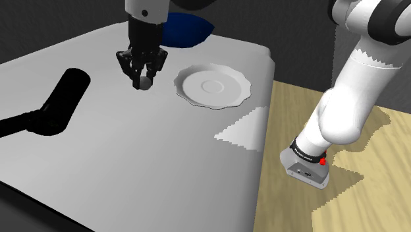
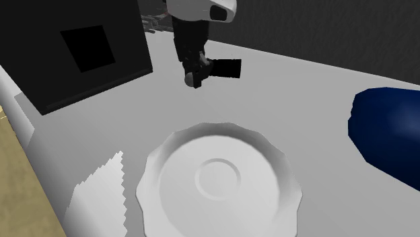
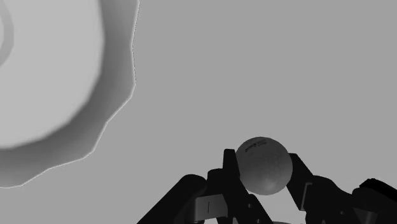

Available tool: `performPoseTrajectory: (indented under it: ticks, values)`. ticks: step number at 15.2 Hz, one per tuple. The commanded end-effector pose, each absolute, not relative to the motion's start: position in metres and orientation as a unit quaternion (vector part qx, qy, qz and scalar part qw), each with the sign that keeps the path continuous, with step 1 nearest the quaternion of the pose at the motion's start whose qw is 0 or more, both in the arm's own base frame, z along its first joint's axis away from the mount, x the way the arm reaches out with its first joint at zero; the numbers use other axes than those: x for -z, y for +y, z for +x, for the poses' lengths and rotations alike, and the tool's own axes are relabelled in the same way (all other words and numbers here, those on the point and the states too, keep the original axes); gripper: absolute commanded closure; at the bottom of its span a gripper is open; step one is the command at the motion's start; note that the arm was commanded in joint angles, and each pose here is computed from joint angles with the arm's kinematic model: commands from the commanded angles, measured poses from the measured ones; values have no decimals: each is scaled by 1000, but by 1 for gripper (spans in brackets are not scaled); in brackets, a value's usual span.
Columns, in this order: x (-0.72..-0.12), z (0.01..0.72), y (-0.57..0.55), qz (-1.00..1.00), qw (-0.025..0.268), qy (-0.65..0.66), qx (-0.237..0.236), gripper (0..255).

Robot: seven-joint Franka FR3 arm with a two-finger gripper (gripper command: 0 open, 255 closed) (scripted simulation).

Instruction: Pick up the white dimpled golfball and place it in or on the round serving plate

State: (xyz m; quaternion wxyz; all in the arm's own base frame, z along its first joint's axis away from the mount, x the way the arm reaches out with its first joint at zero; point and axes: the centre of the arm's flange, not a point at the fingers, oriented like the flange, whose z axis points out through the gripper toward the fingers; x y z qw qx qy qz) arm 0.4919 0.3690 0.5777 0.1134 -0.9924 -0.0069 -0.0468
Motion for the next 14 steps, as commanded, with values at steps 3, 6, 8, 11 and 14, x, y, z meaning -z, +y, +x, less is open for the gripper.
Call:
performPoseTrajectory:
  ticks: [3, 6, 8, 11, 14]
  values:
    - [-594, 486, 356, -992, 113, -7, 47, 255]
    - [-594, 473, 319, -992, 113, -7, 47, 255]
    - [-594, 464, 294, -992, 113, -7, 47, 255]
    - [-595, 451, 257, -992, 113, -7, 47, 255]
    - [-595, 438, 219, -992, 113, -7, 47, 255]
